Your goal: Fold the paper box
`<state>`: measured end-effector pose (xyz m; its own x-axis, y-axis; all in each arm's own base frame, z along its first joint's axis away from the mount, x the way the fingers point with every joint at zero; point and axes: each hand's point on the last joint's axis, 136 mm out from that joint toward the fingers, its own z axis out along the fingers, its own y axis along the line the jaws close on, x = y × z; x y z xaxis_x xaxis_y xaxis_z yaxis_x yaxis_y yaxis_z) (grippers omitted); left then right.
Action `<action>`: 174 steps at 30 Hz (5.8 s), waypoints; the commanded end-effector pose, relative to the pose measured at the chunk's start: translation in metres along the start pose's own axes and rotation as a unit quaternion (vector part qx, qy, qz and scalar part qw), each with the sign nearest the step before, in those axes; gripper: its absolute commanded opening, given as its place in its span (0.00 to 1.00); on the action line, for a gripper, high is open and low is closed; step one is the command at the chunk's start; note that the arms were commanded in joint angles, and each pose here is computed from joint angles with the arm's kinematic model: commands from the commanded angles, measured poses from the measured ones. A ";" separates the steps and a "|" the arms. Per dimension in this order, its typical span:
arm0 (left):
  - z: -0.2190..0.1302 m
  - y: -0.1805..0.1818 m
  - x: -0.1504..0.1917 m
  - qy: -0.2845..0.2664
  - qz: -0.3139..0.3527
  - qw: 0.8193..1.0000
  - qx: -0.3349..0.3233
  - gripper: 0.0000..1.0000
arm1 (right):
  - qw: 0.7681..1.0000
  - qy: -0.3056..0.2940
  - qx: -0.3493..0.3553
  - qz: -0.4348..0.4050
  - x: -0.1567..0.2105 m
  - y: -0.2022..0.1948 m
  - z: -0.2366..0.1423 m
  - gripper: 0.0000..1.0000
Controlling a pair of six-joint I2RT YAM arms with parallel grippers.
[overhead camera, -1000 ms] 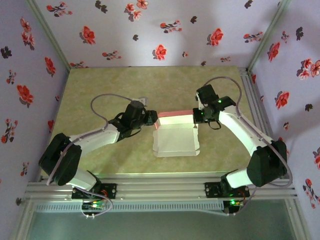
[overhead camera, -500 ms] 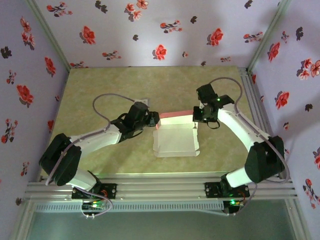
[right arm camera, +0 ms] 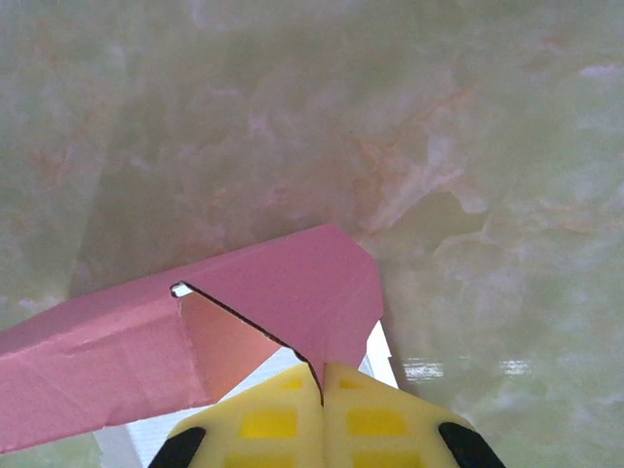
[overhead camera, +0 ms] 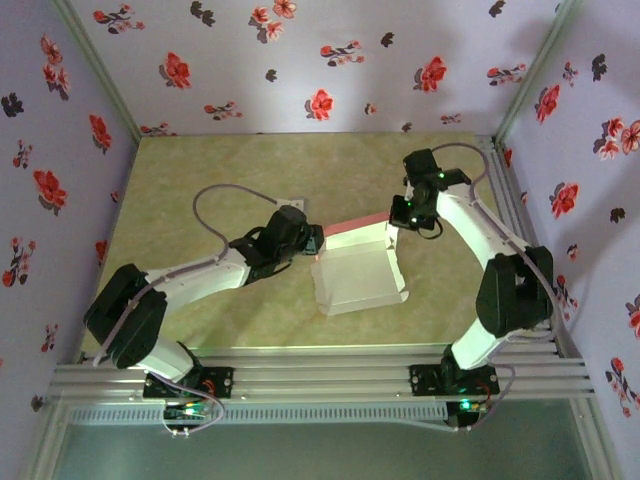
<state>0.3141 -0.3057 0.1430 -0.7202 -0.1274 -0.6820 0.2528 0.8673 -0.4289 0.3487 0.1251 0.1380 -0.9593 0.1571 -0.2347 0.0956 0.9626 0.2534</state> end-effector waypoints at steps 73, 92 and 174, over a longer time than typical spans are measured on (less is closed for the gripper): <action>0.009 -0.022 0.000 0.213 0.162 0.936 0.228 0.50 | 0.942 -0.012 -0.115 -0.315 0.046 0.104 0.014 0.28; 0.017 -0.016 0.016 0.226 0.149 0.936 0.227 0.48 | 0.974 -0.082 -0.068 -0.200 0.067 0.055 0.040 0.61; 0.023 -0.012 0.015 0.233 0.160 0.934 0.218 0.45 | 0.938 -0.065 -0.085 -0.329 0.027 0.094 0.031 0.41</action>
<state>0.3130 -0.3319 0.1294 -0.7408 0.3944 -0.5438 0.6677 0.5207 -0.5319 0.3459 0.2208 0.1271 -0.7586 -0.3834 -0.5268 -0.5261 0.8374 0.1482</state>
